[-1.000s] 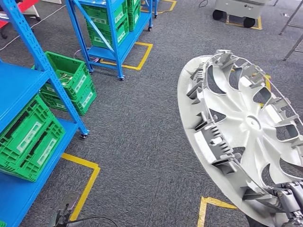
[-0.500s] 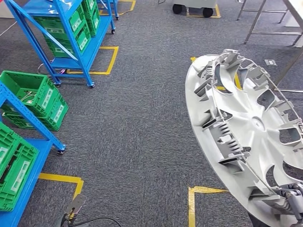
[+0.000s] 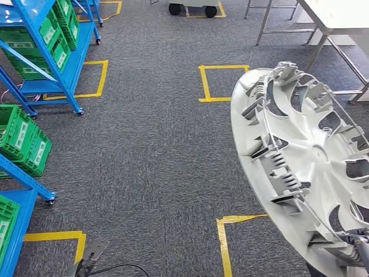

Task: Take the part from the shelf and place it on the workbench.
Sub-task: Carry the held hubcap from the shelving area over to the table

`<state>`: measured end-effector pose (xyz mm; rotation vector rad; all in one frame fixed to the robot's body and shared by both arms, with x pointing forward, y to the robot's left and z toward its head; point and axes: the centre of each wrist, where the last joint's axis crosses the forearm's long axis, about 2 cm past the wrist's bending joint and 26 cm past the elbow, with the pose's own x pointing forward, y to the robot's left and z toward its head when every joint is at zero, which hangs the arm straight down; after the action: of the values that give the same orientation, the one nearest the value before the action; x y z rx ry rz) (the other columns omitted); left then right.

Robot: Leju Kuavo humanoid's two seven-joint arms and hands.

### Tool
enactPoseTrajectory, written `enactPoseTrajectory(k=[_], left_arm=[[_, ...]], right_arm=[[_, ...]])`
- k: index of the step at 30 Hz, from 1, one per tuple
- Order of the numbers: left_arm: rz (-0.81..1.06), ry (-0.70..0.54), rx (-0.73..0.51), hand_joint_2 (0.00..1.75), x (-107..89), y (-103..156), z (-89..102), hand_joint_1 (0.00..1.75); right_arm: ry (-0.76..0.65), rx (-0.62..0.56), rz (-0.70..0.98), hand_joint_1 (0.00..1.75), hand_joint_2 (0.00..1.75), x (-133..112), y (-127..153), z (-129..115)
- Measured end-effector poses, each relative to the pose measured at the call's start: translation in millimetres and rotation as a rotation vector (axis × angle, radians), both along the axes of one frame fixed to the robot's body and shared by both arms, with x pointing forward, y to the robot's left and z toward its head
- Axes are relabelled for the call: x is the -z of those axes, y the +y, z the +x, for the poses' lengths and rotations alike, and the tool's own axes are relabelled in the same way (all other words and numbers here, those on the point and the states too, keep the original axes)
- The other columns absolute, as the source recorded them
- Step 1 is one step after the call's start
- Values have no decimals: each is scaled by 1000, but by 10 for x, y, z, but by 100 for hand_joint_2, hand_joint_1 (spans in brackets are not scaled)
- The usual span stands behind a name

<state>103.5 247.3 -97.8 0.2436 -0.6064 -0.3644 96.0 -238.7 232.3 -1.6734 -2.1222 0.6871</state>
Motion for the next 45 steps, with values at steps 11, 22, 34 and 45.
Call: enactPoseTrajectory(k=[11, 22, 34, 45], left_arm=[[-16, -6, 6, 175, -17, -75, 43, 0], [-20, -10, 7, 175, -24, -95, 66, 0], [-16, -6, 8, 175, -17, -76, 44, 0], [-17, -5, 13, 175, -16, -87, 35, 0]], right_arm=[[-36, 23, -18, 175, 175, -72, -23, 19], [-49, 45, -22, 175, 175, -110, -51, 8], [-58, 51, -26, 175, 175, -125, -65, 12], [-65, 59, -24, 175, 175, -142, -72, 8]])
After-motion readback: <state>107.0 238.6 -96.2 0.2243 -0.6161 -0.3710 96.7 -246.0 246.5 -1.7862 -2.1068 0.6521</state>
